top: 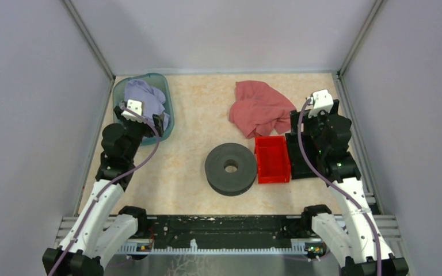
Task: Wrap the cables
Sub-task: Reset both arms
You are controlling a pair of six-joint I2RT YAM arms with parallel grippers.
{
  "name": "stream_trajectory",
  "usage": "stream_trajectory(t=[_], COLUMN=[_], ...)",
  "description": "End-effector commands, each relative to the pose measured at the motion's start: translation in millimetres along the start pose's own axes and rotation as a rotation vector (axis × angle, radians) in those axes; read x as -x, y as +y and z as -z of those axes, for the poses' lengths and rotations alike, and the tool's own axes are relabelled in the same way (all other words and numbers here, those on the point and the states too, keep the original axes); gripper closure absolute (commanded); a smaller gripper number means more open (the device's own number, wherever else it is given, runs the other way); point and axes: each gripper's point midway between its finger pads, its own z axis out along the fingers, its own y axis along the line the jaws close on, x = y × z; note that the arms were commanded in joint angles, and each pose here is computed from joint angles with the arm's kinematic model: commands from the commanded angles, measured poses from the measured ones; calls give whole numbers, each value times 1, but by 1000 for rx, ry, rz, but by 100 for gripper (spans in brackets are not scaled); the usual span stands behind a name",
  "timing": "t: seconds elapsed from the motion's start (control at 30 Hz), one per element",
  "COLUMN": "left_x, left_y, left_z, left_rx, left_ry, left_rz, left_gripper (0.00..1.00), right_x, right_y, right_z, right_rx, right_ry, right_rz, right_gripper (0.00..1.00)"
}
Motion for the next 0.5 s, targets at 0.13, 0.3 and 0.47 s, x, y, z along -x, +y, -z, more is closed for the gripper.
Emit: stream_trajectory(t=[0.13,0.3,0.47], left_x=[11,11,10], left_y=[-2,-1,-2], left_z=[2,2,2], left_rx=[-24,-21,-28], left_ry=[-13,-14,-8], left_rz=[11,9,10], left_gripper=[0,0,0], right_x=[12,12,12], right_y=[-3,-3,-2], right_z=[-1,-1,-2], right_rx=[-11,-11,-5], right_ry=[-44,-45,-42], right_rz=[3,0,-1], right_gripper=[1,1,1])
